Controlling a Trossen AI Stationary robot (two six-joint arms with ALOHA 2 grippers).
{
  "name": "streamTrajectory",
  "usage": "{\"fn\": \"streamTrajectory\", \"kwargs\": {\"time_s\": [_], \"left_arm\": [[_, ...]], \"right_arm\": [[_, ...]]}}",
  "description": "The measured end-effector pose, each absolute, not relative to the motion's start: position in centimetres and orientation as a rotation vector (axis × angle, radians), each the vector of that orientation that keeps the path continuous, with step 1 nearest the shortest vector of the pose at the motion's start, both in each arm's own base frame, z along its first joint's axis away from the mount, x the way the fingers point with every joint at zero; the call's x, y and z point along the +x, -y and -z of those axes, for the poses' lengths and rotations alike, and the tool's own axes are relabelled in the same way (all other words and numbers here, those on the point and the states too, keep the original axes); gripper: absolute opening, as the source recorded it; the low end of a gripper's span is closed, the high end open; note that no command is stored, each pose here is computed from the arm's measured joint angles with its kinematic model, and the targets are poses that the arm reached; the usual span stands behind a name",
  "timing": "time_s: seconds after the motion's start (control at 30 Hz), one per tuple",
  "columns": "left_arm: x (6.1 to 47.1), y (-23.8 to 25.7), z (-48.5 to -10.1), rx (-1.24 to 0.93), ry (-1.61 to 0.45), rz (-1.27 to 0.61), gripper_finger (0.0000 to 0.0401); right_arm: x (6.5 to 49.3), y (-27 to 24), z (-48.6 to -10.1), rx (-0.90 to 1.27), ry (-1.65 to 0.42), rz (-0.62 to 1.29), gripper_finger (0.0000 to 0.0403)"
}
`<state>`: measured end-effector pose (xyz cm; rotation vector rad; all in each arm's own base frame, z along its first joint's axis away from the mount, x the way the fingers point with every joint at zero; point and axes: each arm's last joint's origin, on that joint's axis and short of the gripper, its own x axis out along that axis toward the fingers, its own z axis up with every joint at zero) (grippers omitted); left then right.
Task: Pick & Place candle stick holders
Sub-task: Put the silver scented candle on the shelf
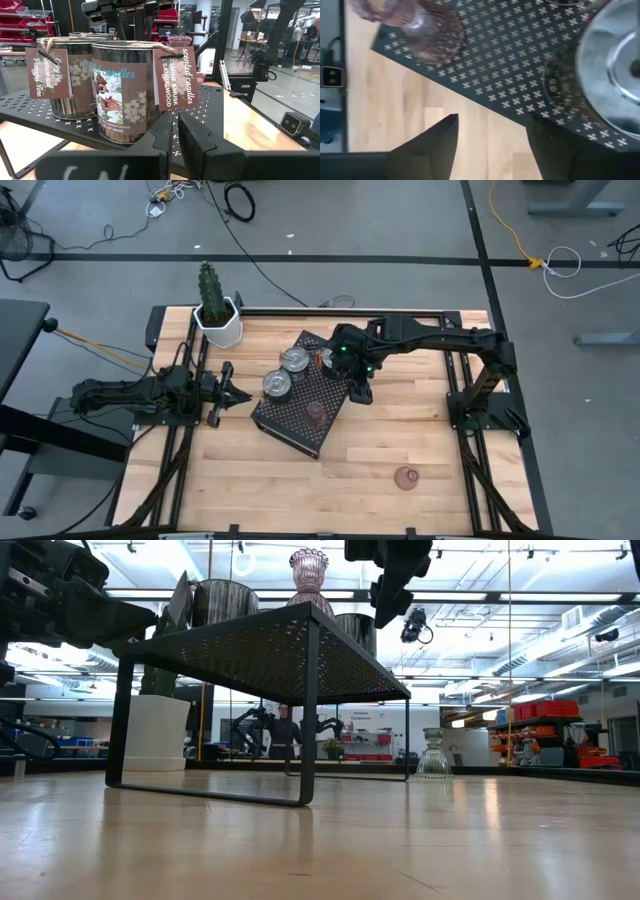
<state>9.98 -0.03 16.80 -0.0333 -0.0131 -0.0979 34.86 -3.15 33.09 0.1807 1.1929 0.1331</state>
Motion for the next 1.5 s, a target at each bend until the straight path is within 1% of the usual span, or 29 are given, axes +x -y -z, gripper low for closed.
{"fn": "streamTrajectory", "kwargs": {"time_s": [0.23, 0.33, 0.73, 1.0, 1.5], "left_arm": [[9.98, 0.03, -16.79, -0.033, 0.013, 0.098, 0.0034], [9.98, 0.03, -16.81, -0.033, 0.014, 0.098, 0.0034], [9.98, 0.03, -16.80, -0.033, 0.013, 0.098, 0.0034], [9.98, 0.03, -16.80, -0.033, 0.013, 0.098, 0.0034], [9.98, 0.03, -16.80, -0.033, 0.013, 0.098, 0.0034]], "right_arm": [[34.80, 3.69, -33.00, 0.120, -1.211, 0.028, 0.0177], [34.73, 3.77, -32.97, 0.116, -1.219, 0.064, 0.0152], [34.65, 4.07, -32.95, 0.156, -1.223, 0.108, 0.0057], [34.63, 4.09, -32.96, 0.161, -1.222, 0.113, 0.0007], [34.63, 4.13, -32.98, 0.154, -1.221, 0.122, 0.0002]]}}
